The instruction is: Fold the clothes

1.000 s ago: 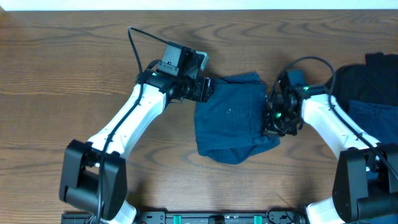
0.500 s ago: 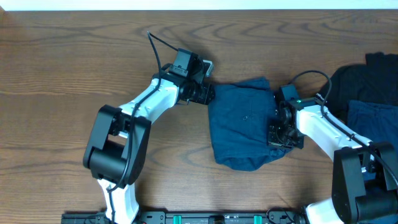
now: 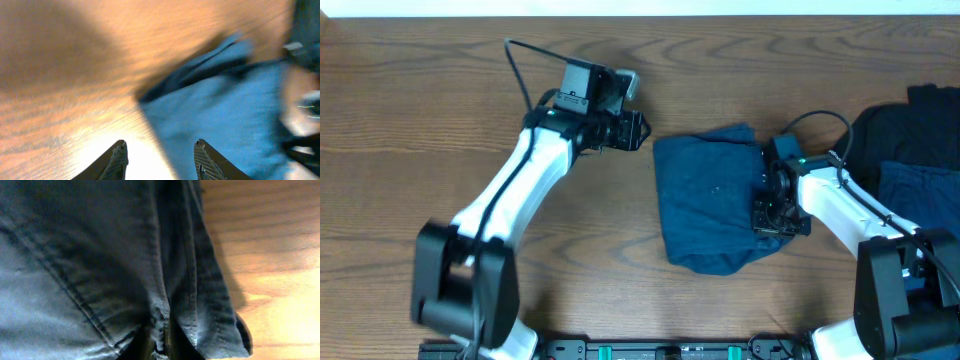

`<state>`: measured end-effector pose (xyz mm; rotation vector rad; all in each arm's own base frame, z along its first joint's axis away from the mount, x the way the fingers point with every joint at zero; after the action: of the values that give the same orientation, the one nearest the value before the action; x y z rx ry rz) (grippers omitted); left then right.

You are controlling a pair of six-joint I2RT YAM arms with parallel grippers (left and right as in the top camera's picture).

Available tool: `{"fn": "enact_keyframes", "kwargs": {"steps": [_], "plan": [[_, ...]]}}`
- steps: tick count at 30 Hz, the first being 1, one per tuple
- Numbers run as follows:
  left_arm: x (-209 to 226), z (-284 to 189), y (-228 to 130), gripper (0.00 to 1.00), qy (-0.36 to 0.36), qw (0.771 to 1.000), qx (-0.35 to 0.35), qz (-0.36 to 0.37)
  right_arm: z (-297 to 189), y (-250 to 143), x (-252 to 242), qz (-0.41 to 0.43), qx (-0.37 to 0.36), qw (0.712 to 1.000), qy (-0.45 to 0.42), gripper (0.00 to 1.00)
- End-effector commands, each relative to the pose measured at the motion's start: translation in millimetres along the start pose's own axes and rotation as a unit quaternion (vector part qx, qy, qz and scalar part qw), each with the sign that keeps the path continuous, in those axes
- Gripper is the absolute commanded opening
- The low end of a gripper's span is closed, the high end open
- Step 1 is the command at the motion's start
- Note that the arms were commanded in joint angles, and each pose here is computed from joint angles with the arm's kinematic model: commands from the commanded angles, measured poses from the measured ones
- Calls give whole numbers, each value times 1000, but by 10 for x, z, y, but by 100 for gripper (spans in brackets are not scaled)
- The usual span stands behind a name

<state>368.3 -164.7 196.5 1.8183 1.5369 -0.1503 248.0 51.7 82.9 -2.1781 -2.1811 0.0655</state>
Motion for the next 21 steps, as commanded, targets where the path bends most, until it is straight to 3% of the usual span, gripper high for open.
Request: {"fn": "enact_keyframes", "kwargs": {"steps": [1, 4, 6, 9, 13, 16, 21], "plan": [[-382, -66, -67, 45, -62, 998, 17, 28, -313, 130, 108, -41, -47, 996, 70, 24], [-511, 20, -277, 44, -63, 995, 66, 29, -656, 199, 111, -35, -96, 989, 108, 51], [-573, 85, -432, 43, -61, 993, 100, 28, -849, 229, 103, -30, -128, 983, 131, 53], [-615, 179, -672, 37, -52, 987, 151, 23, -996, 243, 62, -5, -159, 978, 139, 42], [-518, 250, -964, 29, -3, 978, 208, -20, -949, 318, 82, -1, -173, 975, 142, 17], [-446, 294, -1198, 27, 14, 969, 244, -45, -849, 464, 136, -1, -202, 967, 158, 7], [-322, 414, -1575, 27, 24, 959, 278, -45, -507, 714, 322, -4, -225, 950, 217, 2]]}}
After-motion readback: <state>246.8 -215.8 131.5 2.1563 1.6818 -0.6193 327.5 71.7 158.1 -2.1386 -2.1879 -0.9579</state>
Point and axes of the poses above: each gripper's point midway between its finger pads, its own z axis out along the fingers, its own x axis along the line the jaws close on, y = z × x, the point moved 8 cm from there along -z, back along the fingers, and after that the axes turned 9 degrees about -z, right-handed, at the moved point
